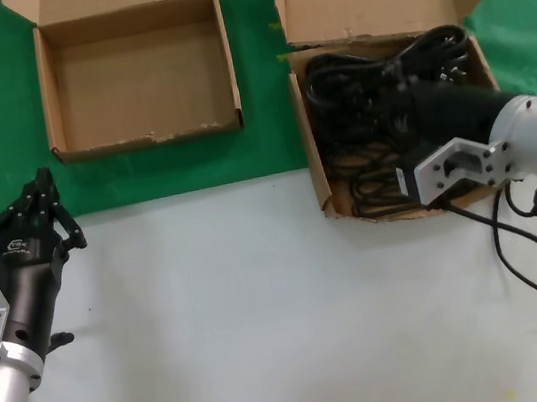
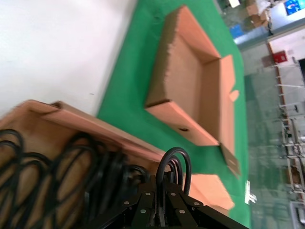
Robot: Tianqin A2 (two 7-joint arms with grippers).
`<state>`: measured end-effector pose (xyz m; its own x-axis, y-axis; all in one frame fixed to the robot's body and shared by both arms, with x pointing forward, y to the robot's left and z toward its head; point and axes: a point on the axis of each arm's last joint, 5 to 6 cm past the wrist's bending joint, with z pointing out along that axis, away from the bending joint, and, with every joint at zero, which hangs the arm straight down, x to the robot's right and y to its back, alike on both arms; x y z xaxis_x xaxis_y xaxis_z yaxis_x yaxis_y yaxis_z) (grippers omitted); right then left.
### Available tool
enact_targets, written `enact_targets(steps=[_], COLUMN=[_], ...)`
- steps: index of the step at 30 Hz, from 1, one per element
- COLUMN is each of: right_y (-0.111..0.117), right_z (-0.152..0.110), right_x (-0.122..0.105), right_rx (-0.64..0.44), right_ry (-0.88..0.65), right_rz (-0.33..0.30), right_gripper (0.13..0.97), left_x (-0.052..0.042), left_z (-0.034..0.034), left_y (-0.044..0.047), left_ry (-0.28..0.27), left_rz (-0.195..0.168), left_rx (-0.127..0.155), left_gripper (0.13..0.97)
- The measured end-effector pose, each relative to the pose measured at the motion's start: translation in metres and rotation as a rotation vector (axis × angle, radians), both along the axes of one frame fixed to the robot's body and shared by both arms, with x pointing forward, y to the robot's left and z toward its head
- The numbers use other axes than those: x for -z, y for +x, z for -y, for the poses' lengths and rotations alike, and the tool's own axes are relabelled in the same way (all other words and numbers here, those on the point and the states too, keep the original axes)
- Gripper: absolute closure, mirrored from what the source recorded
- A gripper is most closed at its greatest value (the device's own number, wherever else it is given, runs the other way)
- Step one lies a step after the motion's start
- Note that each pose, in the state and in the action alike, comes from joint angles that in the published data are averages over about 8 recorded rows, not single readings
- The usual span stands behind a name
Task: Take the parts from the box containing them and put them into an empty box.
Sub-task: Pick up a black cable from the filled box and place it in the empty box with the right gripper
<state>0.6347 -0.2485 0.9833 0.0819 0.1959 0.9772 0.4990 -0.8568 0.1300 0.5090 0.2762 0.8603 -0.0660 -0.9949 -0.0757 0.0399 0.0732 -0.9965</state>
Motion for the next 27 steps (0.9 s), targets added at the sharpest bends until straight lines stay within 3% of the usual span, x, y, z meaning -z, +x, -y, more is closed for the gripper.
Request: enact_targets(steps=[8, 16, 21, 27], right_y=[-0.017, -0.03, -0.027, -0.021], right_z=[-0.004, -0.034, -0.069, -0.116], right_x=[-0.037, -0.077, -0.082, -0.068], right_rx=[0.004, -0.041, -0.102, -0.175], right_ry=[0.032, 0.063, 0.074, 0.063], right_rz=[0.076, 0.165, 0.195, 0.212], right_gripper=[0.932, 0.933, 0.933, 0.933], left_x=[0.0, 0.0, 0.0, 0.0], left_z=[0.0, 0.0, 0.0, 0.0], left_y=[0.0, 0.0, 0.0, 0.0], left_ry=[0.0, 0.0, 0.0, 0.0], left_rz=[0.0, 0.0, 0.0, 0.0], left_rx=[0.0, 0.0, 0.0, 0.0], left_gripper=[0.952, 0.952, 0.952, 0.952])
